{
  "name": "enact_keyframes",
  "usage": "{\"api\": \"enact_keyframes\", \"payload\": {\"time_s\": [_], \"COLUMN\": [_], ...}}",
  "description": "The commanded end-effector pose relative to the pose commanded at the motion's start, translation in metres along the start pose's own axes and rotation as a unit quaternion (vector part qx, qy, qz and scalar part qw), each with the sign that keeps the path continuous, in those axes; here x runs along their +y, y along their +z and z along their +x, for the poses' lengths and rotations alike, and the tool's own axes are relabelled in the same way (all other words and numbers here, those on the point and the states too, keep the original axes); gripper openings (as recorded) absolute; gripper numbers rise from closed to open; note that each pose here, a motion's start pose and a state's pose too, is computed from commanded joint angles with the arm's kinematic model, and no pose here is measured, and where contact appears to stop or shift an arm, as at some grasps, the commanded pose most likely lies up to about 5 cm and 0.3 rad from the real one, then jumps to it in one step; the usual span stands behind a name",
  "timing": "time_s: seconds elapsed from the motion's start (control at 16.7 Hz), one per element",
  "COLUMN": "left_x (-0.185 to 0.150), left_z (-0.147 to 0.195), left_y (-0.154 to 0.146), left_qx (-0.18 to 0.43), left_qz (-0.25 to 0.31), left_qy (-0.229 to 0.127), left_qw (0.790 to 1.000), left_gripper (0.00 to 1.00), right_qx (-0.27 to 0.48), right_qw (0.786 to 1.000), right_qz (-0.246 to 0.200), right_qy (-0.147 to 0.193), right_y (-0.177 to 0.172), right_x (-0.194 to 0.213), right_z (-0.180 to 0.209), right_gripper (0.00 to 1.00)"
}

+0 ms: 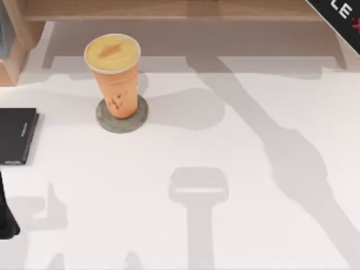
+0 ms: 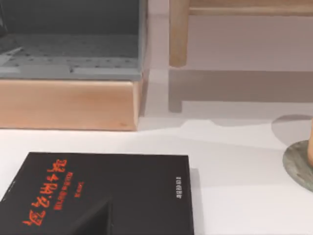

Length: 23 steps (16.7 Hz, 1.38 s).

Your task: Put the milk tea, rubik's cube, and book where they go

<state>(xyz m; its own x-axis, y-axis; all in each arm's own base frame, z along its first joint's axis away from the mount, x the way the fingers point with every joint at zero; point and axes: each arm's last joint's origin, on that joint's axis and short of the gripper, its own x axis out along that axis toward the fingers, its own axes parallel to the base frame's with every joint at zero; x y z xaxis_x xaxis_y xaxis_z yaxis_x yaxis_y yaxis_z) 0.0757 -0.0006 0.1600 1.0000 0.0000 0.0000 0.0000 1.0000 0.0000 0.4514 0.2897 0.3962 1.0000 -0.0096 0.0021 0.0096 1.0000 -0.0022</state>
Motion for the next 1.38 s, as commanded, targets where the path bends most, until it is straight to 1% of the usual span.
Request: {"api": "enact_keyframes", "payload": {"time_s": [0.24, 0.42, 0.6, 0.78, 0.96, 1.08, 1.2, 1.38], "left_x": [0.0, 0.0, 0.0, 0.0, 0.0, 0.0, 0.0, 0.0], "left_z": [0.0, 0.0, 0.0, 0.0, 0.0, 0.0, 0.0, 0.0], "left_y": [0.0, 0.0, 0.0, 0.0, 0.0, 0.0, 0.0, 0.0], "left_qx": [0.0, 0.0, 0.0, 0.0, 0.0, 0.0, 0.0, 0.0], "left_qz": [0.0, 0.0, 0.0, 0.0, 0.0, 0.0, 0.0, 0.0], "left_qy": [0.0, 0.0, 0.0, 0.0, 0.0, 0.0, 0.0, 0.0], "left_qw": [1.0, 1.0, 1.0, 1.0, 1.0, 1.0, 1.0, 1.0], "left_gripper": [1.0, 1.0, 1.0, 1.0, 1.0, 1.0, 1.0, 1.0], "right_qx": [0.0, 0.0, 0.0, 0.006, 0.026, 0.044, 0.06, 0.071], "right_qw": [1.0, 1.0, 1.0, 0.999, 0.998, 0.997, 0.996, 0.995], "right_qz": [0.0, 0.001, 0.003, 0.002, -0.003, -0.005, -0.006, -0.002], "right_qy": [0.001, 0.007, 0.022, 0.041, 0.058, 0.066, 0.069, 0.067], "right_y": [0.0, 0.008, 0.027, 0.043, 0.044, 0.032, 0.009, -0.042], "right_x": [0.001, -0.011, -0.041, -0.085, -0.137, -0.173, -0.207, -0.247], "right_z": [-0.001, -0.003, -0.012, -0.033, -0.073, -0.111, -0.158, -0.232], "right_gripper": [1.0, 1.0, 1.0, 1.0, 1.0, 1.0, 1.0, 1.0]}}
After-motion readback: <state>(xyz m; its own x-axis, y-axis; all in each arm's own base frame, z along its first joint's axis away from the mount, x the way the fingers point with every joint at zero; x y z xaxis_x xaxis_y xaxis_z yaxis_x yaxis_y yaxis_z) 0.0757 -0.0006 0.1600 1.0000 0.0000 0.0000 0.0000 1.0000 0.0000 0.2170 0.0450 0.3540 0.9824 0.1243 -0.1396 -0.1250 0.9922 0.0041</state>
